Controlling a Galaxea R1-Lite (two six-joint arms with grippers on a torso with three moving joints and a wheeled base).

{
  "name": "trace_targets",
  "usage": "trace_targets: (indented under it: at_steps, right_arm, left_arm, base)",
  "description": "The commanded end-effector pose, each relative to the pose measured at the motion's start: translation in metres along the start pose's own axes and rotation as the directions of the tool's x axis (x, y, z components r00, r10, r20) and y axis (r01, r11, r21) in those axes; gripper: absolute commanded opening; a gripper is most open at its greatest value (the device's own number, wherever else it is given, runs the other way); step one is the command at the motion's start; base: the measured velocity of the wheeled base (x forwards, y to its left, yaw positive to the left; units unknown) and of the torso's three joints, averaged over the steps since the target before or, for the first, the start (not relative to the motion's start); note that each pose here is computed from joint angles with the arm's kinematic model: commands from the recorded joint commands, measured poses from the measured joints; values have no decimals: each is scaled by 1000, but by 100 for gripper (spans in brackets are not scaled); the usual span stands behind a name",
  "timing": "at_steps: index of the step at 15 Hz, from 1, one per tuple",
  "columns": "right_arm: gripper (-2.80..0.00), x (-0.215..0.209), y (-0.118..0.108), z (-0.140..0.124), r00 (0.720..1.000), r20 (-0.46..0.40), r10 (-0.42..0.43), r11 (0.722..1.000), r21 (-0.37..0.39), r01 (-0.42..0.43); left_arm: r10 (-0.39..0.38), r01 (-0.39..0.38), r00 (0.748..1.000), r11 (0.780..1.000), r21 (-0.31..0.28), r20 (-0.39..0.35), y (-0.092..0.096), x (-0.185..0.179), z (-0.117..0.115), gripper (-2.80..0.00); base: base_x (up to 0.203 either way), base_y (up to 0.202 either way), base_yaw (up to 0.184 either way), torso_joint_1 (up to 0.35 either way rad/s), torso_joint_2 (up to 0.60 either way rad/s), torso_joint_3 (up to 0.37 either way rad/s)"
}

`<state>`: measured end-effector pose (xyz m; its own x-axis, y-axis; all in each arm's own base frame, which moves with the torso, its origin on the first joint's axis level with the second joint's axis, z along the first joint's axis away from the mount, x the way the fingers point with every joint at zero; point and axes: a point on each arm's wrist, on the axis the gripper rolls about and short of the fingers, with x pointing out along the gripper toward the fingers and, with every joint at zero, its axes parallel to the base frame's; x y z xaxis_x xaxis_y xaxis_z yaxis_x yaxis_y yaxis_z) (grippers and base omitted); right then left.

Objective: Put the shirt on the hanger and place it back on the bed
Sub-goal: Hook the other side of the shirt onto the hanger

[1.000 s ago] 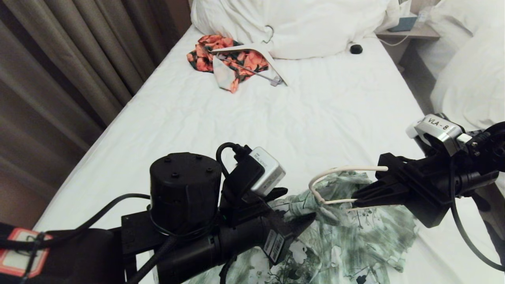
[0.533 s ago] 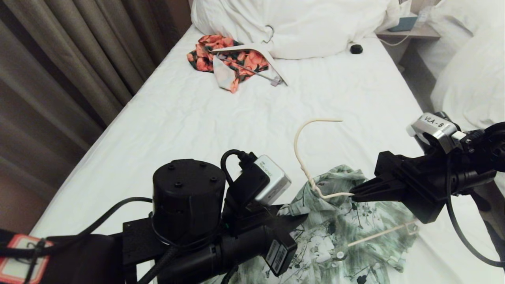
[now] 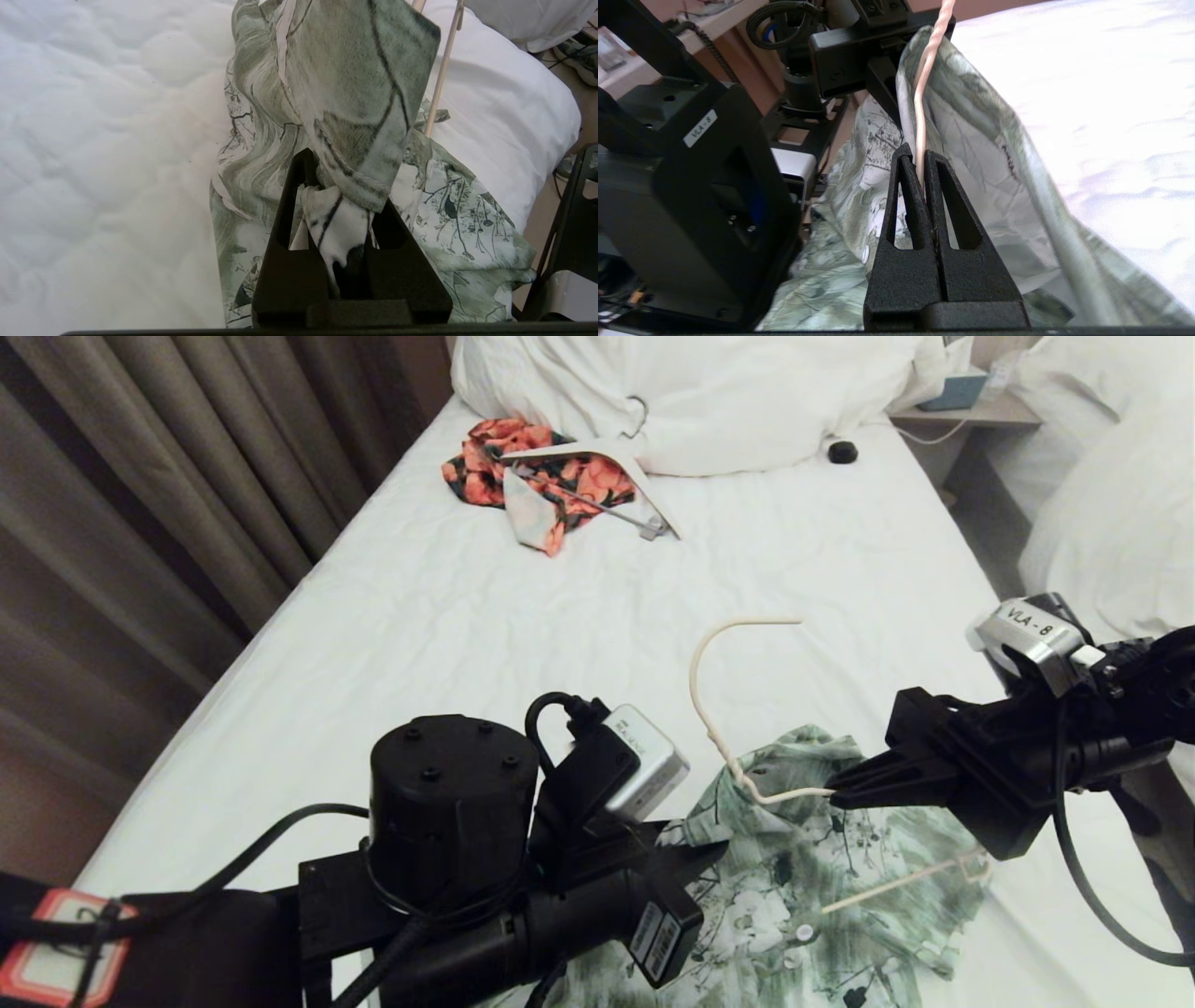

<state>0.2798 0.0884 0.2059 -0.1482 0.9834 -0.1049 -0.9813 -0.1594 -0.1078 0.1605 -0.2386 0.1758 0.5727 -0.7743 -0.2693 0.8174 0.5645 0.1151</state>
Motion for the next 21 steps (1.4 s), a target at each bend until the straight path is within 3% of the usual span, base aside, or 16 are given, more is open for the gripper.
trace_targets:
  at_steps: [1,2,4,7,12,15,17,19,21]
  right_arm:
    - [-280,0,-1,2,1000,10,1,1000,-27,-1]
    - [0,0,-2,1,1000,12,-3,999,-45,3]
    - [0,0,-4,-4,1000,18,-9,996,-88,11]
    - [0,-8,8,5,999,19,-27,997,-68,28]
    - [0,-50,40,33,984,-4,-177,984,-33,177]
    - [0,-76,66,54,947,-45,-318,946,-72,315]
    - [0,-87,89,59,910,-99,-403,914,-1,405]
    - [0,-89,101,55,899,-120,-421,899,73,431]
    - [0,-93,104,55,888,-123,-442,888,77,453]
  left_arm:
    - [2,-2,1000,1000,0,7,0,1,2,-280]
    - [2,-2,1000,1000,2,9,0,1,2,-280]
    - [5,-5,1000,1000,1,19,1,2,5,-280]
    - [9,-9,999,1000,0,41,2,3,12,-280]
    - [14,-13,998,1000,-8,67,3,1,18,-280]
    - [1,0,995,1000,-13,102,-1,-8,26,-280]
    - [-14,21,990,998,-51,139,-5,-13,36,-280]
    - [-32,47,984,996,-79,175,-6,-19,45,-280]
    - [-63,77,982,994,-74,176,-8,-19,44,-280]
  base:
    - [0,0,0,0,0,0]
    - [0,0,0,0,0,0]
    - [0,0,0,0,0,0]
    - [0,0,0,0,0,0]
    - [0,0,0,0,0,0]
    - [0,0,0,0,0,0]
    - [0,0,0,0,0,0]
    - [0,0,0,0,0,0]
    - [0,0,0,0,0,0]
